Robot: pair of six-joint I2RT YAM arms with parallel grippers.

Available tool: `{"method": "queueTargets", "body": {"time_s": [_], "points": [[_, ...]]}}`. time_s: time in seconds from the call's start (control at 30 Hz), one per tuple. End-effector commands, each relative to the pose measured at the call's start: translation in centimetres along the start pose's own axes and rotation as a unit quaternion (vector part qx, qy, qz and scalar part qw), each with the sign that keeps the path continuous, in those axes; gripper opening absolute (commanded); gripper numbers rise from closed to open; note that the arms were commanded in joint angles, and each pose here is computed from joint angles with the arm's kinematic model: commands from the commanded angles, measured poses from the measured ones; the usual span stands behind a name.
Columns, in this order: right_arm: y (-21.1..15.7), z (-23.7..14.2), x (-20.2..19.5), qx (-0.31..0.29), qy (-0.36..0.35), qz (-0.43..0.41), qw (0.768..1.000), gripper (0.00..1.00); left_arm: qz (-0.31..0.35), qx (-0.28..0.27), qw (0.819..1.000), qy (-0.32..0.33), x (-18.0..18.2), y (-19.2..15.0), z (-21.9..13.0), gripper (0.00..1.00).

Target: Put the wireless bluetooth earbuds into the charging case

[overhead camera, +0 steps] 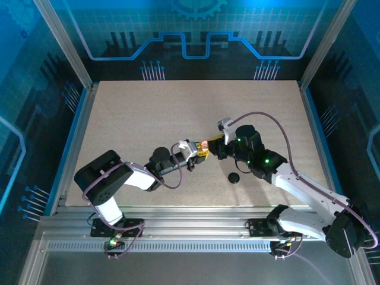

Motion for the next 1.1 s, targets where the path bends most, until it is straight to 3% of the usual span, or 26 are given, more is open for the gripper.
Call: {"method": "queueTargets", "body": {"time_s": [0.0,1.07], "points": [[0.4,-0.2,0.1,-0.022,0.016,0.002,1.000,0.22,0.013,-0.028,0.999,-0.014,-0.4,0.9,0.1,0.19],[-1.1,1.1,0.2,0.005,0.027,0.011,1.000,0.22,0.014,-0.045,0.999,-0.005,-0.2,2.1,-0.1,0.19]]}}
Point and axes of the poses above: each hand's point on the last joint's axis, 136 mm out from that joint toward the fingers, its own z axis out along the fingers, its own x axis along the line the jaws close on, y = z × x, the point moved 9 cm from there along -z, back along the fingers, and after that the axes turned 1 degree about z, right-handed, at the moved point
